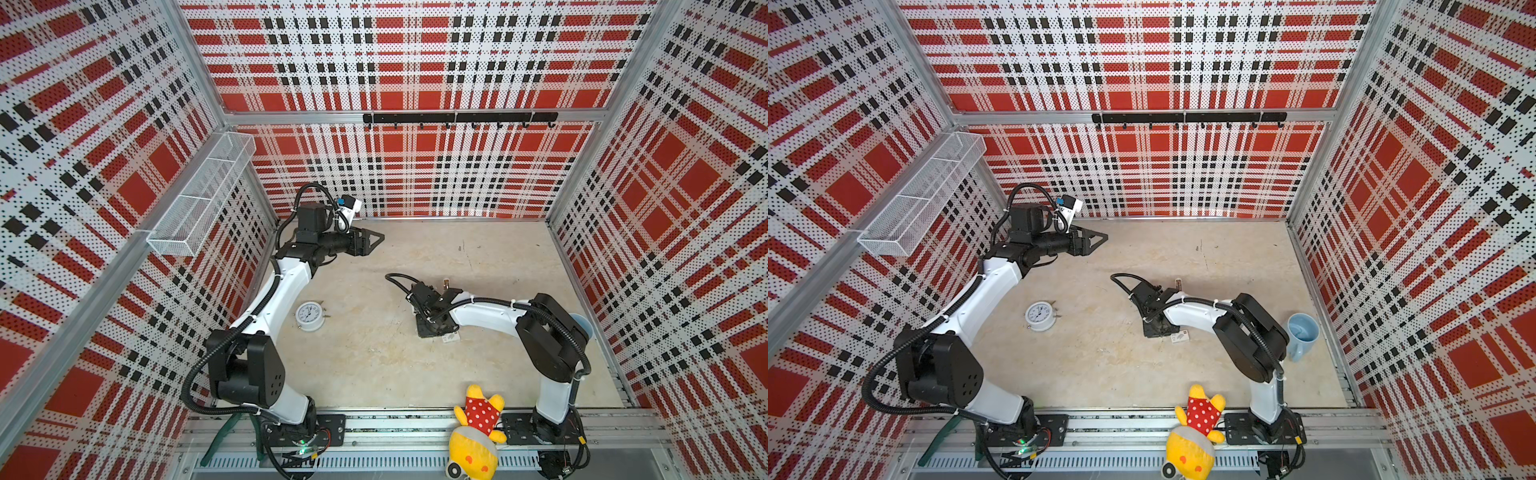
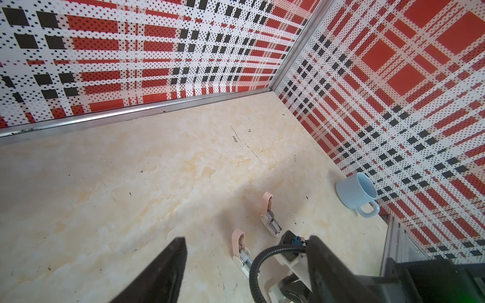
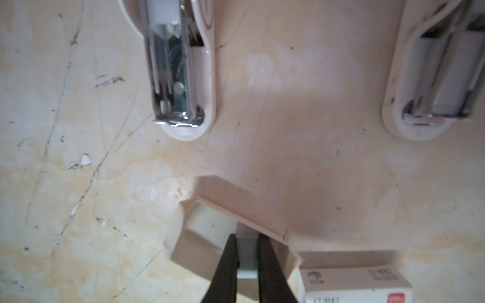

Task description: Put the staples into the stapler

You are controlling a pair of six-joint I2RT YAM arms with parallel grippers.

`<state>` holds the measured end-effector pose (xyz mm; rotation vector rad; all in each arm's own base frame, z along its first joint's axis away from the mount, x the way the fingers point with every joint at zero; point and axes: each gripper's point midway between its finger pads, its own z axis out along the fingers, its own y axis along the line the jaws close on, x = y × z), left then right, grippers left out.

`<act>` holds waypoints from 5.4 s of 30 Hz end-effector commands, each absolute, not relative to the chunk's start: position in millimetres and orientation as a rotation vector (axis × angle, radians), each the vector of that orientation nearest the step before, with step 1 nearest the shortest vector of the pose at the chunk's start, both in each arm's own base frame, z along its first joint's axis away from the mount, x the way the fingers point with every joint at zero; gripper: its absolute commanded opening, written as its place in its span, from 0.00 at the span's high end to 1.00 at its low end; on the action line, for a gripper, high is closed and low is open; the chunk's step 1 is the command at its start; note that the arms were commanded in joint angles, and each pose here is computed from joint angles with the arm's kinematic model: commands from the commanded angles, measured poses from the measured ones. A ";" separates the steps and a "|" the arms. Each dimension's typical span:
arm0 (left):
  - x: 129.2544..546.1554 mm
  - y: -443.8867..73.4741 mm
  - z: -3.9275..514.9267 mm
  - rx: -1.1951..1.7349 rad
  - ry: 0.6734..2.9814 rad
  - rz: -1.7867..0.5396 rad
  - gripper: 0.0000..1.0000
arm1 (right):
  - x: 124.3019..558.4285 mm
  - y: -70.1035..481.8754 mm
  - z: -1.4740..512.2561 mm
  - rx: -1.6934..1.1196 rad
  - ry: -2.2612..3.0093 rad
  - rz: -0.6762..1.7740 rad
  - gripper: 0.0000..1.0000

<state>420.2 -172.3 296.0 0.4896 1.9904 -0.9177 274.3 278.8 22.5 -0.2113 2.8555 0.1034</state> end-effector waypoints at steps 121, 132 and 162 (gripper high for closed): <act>424.1 -145.7 302.9 0.417 1.980 -0.918 0.25 | 359.1 314.7 31.7 -0.199 2.648 0.150 0.83; 424.1 -145.5 302.6 0.418 1.979 -0.918 0.25 | 358.1 313.1 28.6 -0.192 2.654 0.143 0.82; 422.4 -144.7 305.5 0.422 1.970 -0.908 0.25 | 358.5 314.3 32.7 -0.194 2.645 0.148 0.79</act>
